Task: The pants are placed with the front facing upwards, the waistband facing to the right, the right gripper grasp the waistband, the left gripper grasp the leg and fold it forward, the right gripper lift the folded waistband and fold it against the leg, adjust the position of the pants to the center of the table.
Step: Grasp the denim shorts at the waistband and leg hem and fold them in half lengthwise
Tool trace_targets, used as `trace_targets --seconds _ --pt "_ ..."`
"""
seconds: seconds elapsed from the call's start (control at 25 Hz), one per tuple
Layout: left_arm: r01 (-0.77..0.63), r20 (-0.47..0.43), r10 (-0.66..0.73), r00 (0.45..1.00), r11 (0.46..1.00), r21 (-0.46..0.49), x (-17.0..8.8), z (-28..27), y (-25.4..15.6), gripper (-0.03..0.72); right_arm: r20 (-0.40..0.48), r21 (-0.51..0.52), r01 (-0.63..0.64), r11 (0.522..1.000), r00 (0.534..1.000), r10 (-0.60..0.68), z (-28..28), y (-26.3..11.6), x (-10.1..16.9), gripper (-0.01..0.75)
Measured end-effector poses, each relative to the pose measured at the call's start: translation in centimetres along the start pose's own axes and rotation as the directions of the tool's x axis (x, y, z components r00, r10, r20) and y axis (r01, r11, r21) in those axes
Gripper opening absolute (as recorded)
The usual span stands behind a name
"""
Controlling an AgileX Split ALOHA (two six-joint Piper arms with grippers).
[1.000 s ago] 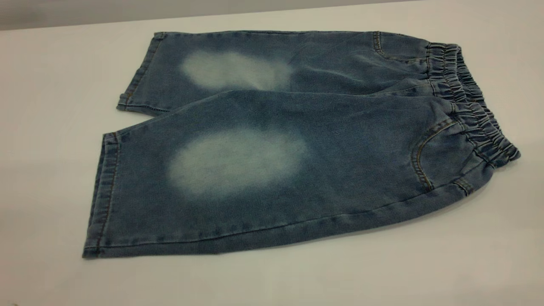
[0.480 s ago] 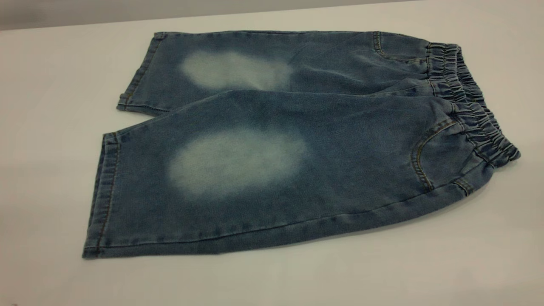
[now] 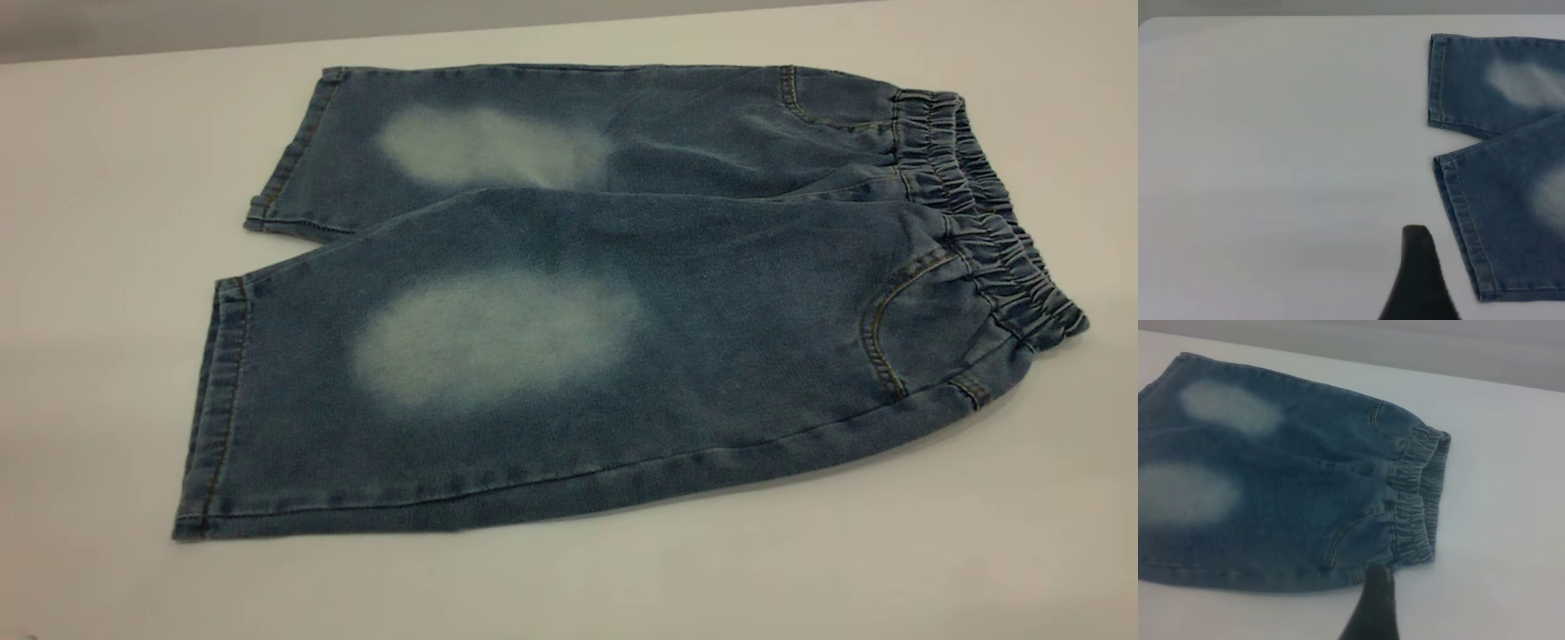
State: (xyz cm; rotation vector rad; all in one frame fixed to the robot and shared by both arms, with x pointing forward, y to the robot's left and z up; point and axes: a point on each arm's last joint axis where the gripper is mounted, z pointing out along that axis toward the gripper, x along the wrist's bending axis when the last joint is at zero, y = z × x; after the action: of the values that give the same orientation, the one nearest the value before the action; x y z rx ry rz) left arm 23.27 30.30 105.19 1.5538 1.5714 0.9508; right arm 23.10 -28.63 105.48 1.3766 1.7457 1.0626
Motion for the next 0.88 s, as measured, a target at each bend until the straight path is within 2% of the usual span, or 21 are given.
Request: trace_targets --seconds 0.52,0.68,0.88 --pt "-0.001 -0.002 0.001 1.0 1.0 0.0 0.0 0.0 0.0 0.464 0.0 0.0 -0.003 1.0 1.0 0.003 0.0 0.0 0.0 0.591" --pt "-0.004 -0.009 0.004 1.0 1.0 -0.003 0.1 0.0 0.4 0.464 0.004 -0.002 -0.084 0.996 0.996 0.084 0.0 0.0 0.0 0.58" --pt "-0.002 -0.008 0.002 1.0 1.0 -0.031 0.1 0.0 3.0 0.464 0.008 0.005 -0.111 0.994 0.994 0.111 0.4 2.5 -0.4 0.542"
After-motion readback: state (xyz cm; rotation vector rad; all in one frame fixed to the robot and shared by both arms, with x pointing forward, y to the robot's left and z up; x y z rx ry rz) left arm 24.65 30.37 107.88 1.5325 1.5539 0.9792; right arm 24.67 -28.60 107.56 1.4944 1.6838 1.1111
